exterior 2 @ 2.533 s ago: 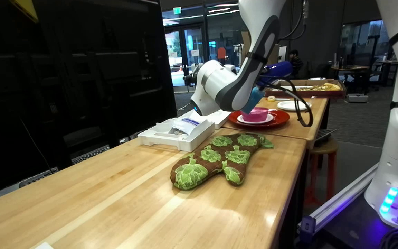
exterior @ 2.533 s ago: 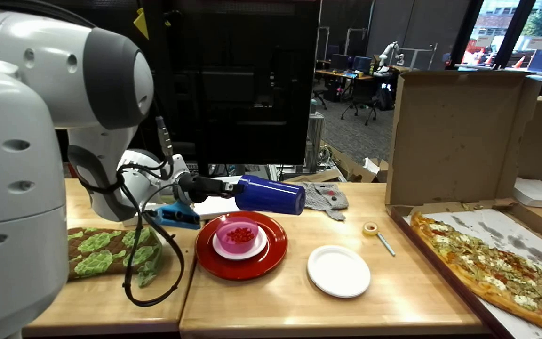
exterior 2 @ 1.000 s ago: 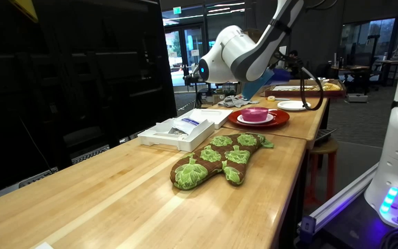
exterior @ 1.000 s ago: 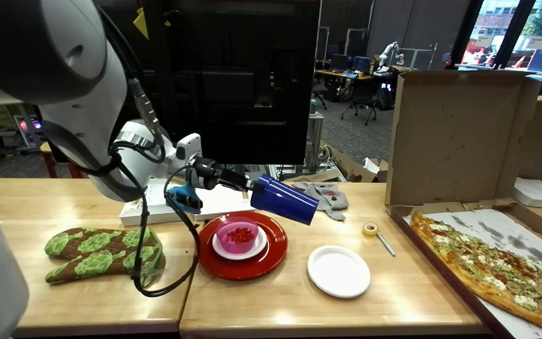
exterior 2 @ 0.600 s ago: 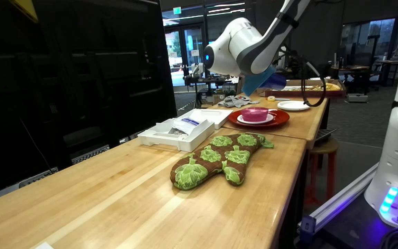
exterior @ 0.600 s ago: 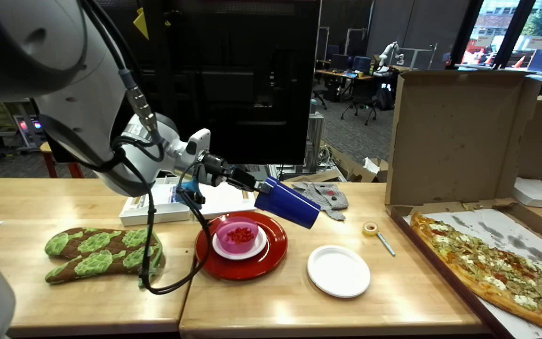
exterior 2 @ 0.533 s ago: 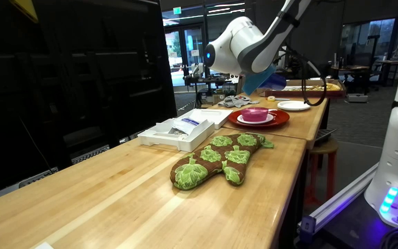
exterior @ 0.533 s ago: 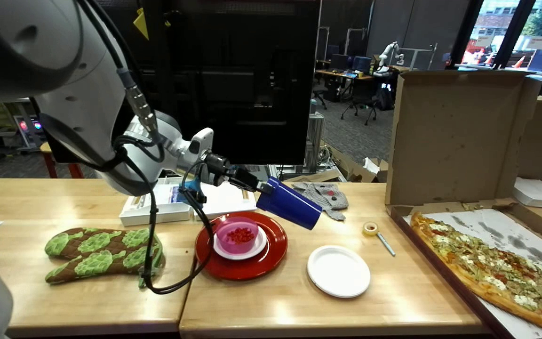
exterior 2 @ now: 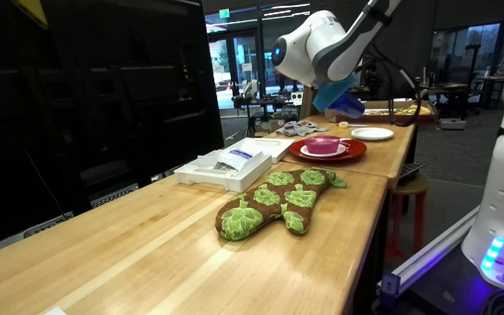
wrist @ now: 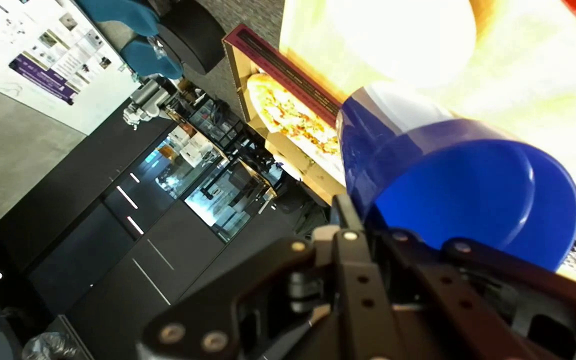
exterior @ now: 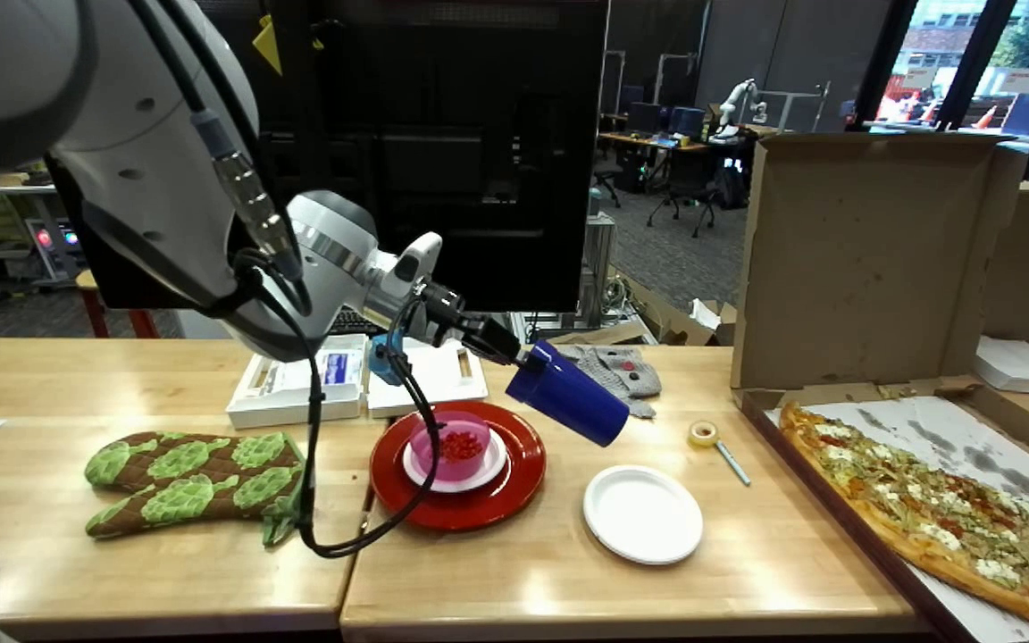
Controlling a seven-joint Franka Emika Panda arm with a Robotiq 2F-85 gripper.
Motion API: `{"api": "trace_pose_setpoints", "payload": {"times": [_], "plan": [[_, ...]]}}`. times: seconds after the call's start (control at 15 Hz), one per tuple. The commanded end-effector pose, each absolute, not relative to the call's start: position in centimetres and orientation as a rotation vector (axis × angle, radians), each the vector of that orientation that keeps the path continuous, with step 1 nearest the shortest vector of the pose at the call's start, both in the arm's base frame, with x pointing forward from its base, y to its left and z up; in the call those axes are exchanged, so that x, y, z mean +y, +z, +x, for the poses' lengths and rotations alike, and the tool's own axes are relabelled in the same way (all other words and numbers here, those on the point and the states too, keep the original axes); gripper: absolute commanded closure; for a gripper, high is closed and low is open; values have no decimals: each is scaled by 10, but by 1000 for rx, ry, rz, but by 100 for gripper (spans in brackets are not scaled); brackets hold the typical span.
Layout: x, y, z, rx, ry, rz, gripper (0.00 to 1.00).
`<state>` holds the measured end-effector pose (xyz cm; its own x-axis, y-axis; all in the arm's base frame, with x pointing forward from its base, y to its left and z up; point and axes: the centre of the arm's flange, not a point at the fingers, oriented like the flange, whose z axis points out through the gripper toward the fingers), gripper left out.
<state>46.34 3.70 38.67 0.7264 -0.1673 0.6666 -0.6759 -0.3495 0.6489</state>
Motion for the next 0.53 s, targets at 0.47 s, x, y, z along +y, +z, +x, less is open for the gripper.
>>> {"api": "trace_pose_setpoints", "payload": {"times": [0.47], "plan": [[-9, 428, 456, -649, 584, 2109, 99]]}}
